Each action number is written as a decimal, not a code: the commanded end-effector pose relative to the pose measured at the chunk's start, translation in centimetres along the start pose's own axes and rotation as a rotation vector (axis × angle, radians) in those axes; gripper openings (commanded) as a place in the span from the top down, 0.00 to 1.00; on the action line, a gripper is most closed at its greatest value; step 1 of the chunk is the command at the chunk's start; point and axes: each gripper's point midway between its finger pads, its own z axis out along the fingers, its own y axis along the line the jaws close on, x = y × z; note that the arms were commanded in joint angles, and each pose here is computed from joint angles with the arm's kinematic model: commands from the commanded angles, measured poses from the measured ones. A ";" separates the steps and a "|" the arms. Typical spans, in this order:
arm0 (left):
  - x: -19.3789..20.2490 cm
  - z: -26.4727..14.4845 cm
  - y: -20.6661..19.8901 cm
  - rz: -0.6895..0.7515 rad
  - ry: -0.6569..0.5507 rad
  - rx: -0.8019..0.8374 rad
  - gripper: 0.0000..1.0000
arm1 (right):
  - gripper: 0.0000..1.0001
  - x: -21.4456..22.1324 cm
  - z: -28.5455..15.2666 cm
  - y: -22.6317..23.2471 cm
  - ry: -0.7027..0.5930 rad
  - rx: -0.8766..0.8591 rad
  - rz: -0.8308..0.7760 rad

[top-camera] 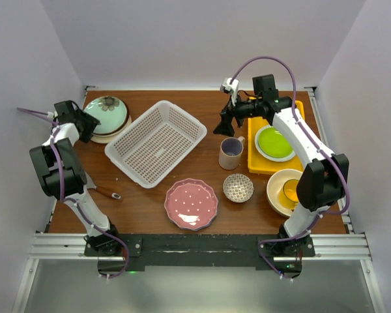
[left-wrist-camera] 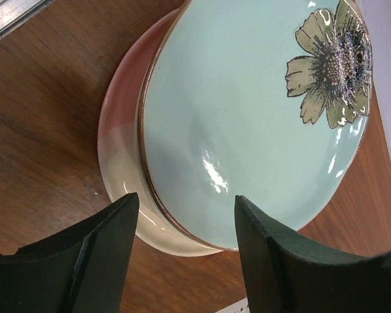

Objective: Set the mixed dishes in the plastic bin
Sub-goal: Pick up the plate at the center of the board, then place the plate in the plastic bin.

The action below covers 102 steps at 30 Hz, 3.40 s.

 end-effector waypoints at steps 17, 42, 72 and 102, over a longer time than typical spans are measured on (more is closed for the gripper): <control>-2.2 1.7 -2.0 0.033 -0.041 0.026 0.42 | 0.02 -2.2 -0.3 -0.6 -0.027 0.034 -0.038; 0.4 5.1 -5.5 -0.050 0.018 0.258 0.45 | 0.02 -2.4 -0.8 -0.5 -0.025 0.049 -0.054; -2.5 -2.2 -6.6 -0.195 -0.038 0.472 1.00 | 0.02 -3.0 -1.6 0.4 -0.036 0.047 -0.077; -6.0 -13.9 -12.2 -0.232 -0.097 0.804 1.00 | 0.02 -4.1 -2.2 1.9 -0.062 0.016 -0.110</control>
